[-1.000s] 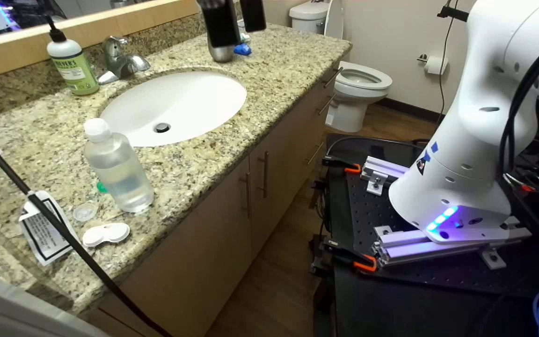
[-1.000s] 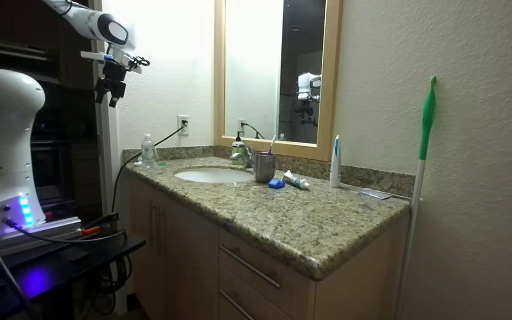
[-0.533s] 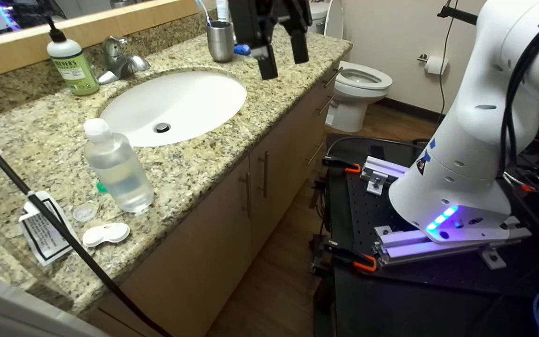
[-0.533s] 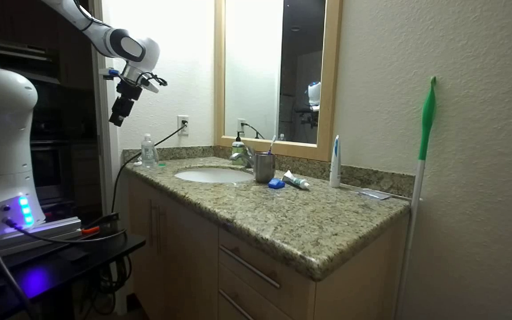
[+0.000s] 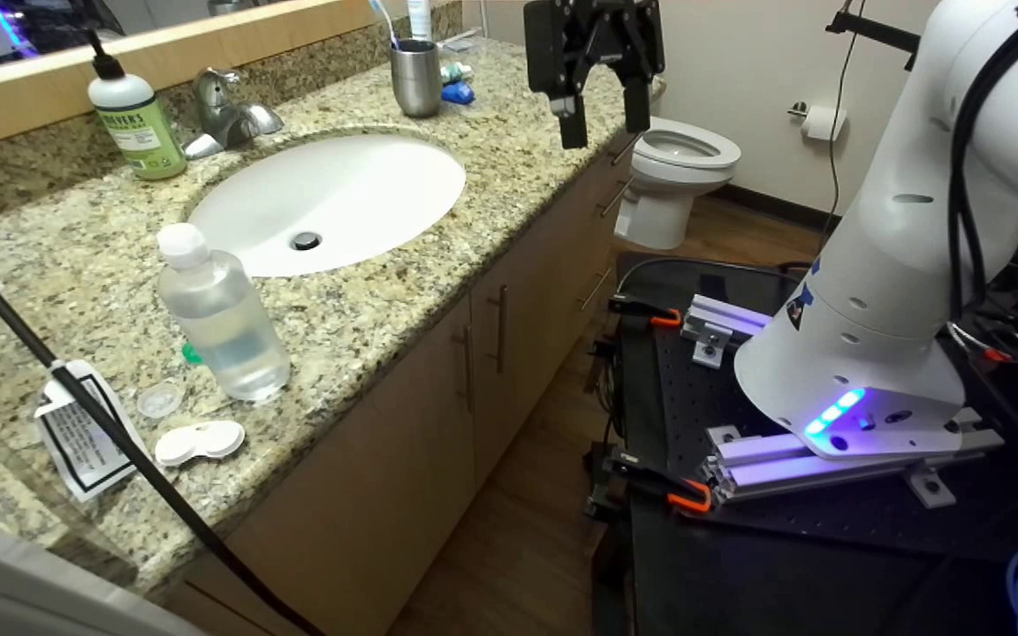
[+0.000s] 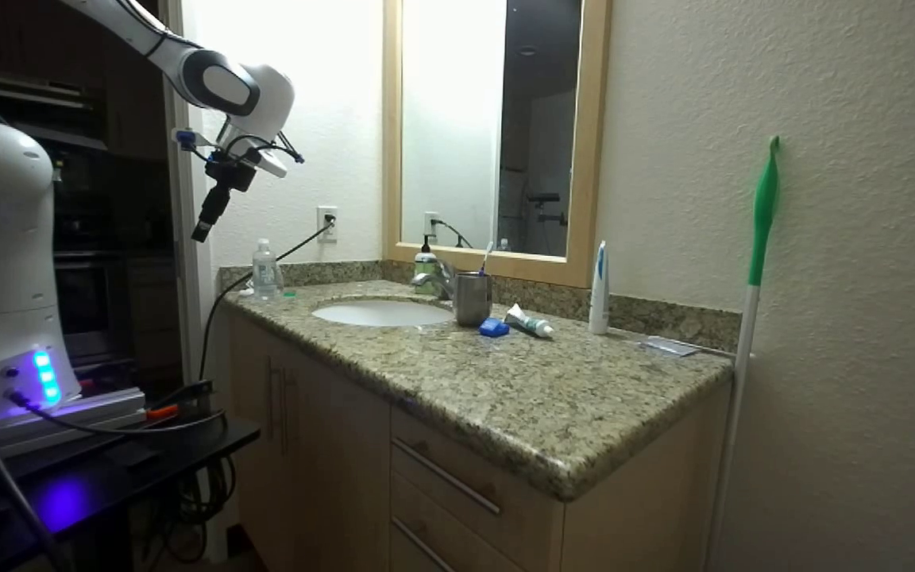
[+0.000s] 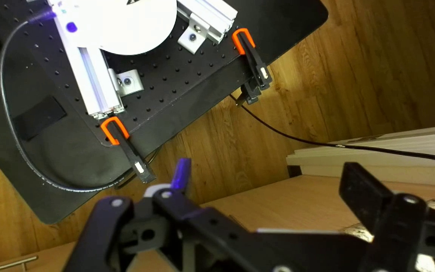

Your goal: Move the pump bottle to the right

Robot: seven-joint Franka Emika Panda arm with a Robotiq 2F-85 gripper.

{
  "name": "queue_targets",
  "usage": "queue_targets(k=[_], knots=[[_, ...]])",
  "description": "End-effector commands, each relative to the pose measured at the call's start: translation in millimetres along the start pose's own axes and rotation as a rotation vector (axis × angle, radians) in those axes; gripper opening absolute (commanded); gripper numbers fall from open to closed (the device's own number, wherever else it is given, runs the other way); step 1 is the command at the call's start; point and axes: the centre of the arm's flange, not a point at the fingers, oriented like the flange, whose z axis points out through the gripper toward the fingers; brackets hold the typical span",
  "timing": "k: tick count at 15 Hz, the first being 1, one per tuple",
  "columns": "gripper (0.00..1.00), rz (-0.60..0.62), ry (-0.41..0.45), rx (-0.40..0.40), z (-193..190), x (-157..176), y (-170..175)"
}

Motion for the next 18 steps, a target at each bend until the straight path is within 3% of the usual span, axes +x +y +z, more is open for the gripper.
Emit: queue_targets(k=[1, 4, 7, 8, 18], knots=[[1.0, 0.172, 0.058, -0.04, 0, 36, 7], [1.0, 0.305, 0.187, 0.017, -44, 74, 44], [1.0, 0.424, 0.307, 0.111, -82, 92, 64], [1.0, 0.356, 0.263, 0.076, -62, 73, 61], [1.0, 0.357, 0.27, 0.077, -66, 75, 60]])
